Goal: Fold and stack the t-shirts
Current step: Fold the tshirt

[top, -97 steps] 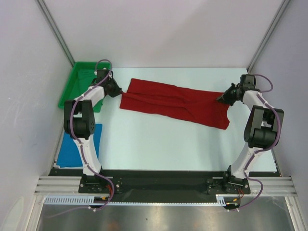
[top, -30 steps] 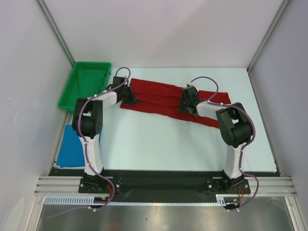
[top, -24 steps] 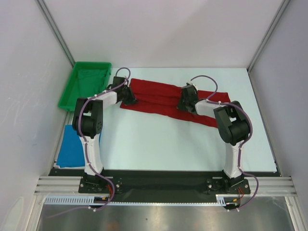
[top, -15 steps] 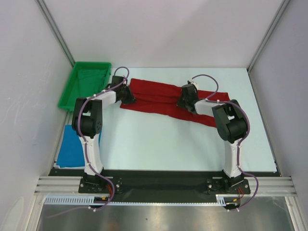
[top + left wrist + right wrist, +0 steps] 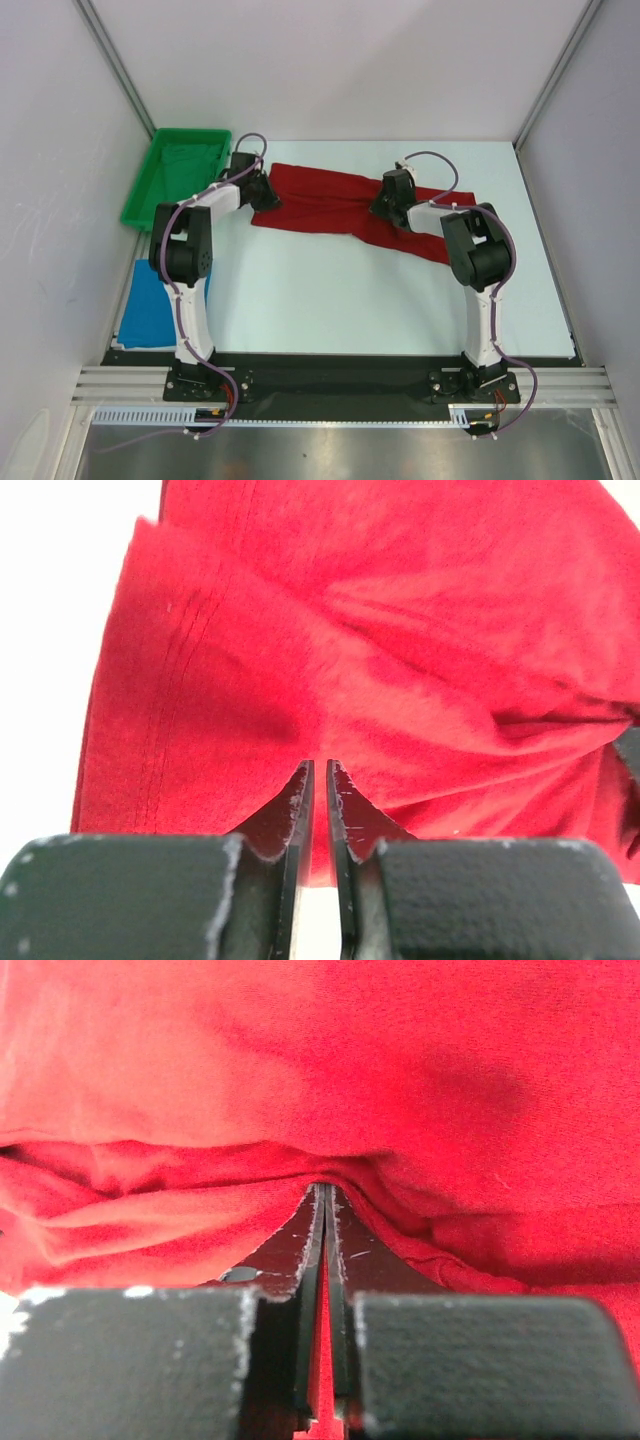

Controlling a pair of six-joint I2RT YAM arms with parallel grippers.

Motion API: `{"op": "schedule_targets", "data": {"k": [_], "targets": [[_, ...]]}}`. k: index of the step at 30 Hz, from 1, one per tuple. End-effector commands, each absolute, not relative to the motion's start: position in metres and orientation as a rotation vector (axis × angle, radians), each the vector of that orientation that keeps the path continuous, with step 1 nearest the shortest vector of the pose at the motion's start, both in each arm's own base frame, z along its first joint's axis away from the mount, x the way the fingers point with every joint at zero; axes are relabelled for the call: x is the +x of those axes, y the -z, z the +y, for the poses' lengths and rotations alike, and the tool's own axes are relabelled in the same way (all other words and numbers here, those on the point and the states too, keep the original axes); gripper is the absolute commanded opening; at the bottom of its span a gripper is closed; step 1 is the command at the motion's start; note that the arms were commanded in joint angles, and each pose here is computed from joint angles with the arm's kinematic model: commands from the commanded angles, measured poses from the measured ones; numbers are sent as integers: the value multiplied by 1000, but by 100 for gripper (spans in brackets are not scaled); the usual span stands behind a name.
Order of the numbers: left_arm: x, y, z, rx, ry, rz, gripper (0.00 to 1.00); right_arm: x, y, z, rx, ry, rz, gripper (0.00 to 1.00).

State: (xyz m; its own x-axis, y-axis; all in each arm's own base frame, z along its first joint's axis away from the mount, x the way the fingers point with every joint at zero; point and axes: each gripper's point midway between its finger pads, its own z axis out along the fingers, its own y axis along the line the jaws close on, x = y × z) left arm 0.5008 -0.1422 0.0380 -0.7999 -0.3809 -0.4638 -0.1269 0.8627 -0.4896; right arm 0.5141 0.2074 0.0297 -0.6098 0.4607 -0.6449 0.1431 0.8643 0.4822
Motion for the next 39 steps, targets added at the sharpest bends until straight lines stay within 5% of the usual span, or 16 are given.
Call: {"op": "schedule_targets", "data": {"k": [1, 19, 26, 39], "targets": [[531, -86, -145, -319, 642, 2348, 15, 526, -60, 219, 395, -602, 2145, 4], [589, -71, -129, -328, 602, 2372, 18, 476, -112, 240, 241, -626, 2206, 45], [585, -183, -116, -247, 528, 2172, 31, 486, -94, 271, 185, -671, 2234, 46], [500, -122, -182, -217, 755, 2268, 22, 523, -64, 303, 178, -650, 2218, 33]]}}
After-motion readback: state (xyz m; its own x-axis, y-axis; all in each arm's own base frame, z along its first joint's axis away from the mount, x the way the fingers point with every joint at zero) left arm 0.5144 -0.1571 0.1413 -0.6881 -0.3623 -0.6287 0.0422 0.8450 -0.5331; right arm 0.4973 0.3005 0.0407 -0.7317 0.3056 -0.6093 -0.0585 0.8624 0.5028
